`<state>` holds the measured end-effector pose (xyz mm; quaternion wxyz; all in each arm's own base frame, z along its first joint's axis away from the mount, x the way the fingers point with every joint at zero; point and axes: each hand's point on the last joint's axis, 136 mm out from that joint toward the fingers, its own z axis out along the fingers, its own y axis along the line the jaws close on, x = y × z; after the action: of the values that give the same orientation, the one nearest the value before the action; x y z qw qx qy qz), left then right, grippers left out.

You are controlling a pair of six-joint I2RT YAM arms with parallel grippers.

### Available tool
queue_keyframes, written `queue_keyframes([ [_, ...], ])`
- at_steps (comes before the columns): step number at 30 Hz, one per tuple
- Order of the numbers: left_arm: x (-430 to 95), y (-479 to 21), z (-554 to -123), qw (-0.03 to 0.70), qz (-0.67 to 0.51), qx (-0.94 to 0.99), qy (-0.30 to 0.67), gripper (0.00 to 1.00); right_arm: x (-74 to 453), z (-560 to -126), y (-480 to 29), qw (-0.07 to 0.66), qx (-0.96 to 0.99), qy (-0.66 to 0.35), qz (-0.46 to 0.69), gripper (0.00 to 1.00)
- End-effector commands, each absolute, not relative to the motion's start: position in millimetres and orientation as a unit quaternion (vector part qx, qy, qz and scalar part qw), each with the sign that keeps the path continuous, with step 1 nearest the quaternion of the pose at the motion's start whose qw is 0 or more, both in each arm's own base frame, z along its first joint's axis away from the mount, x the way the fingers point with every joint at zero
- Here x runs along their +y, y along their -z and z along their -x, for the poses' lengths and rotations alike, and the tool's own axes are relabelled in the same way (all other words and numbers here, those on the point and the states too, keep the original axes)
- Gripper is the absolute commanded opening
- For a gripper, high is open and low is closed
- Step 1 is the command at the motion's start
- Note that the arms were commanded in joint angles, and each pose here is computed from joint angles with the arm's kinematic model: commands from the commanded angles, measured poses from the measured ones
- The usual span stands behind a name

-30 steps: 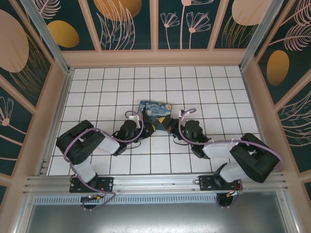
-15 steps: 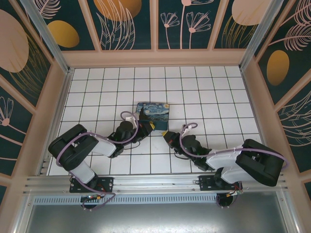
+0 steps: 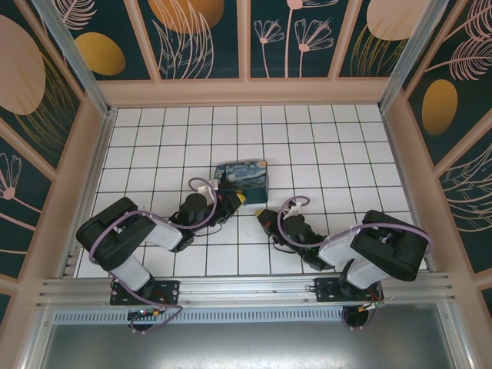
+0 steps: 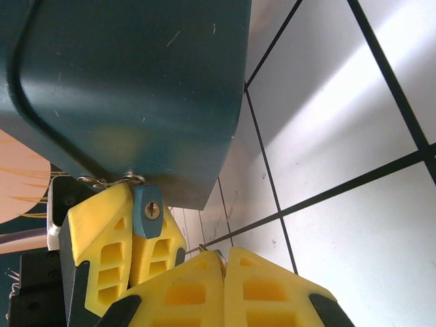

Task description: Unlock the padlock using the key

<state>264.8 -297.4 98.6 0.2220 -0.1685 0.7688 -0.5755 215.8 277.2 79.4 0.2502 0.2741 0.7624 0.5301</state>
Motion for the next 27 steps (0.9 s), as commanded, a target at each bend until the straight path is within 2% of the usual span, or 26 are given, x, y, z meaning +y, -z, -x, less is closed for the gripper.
queue_keyframes([
  [1, -305, -129, -262, 0.229, 0.150, 0.735, 0.620, 0.00, 284, -223, -99, 0.268, 0.738, -0.556, -0.272, 0.00],
  [27, -309, -122, -261, 0.210, 0.155, 0.735, 0.626, 0.00, 283, -238, -110, 0.282, 0.733, -0.559, -0.267, 0.00],
])
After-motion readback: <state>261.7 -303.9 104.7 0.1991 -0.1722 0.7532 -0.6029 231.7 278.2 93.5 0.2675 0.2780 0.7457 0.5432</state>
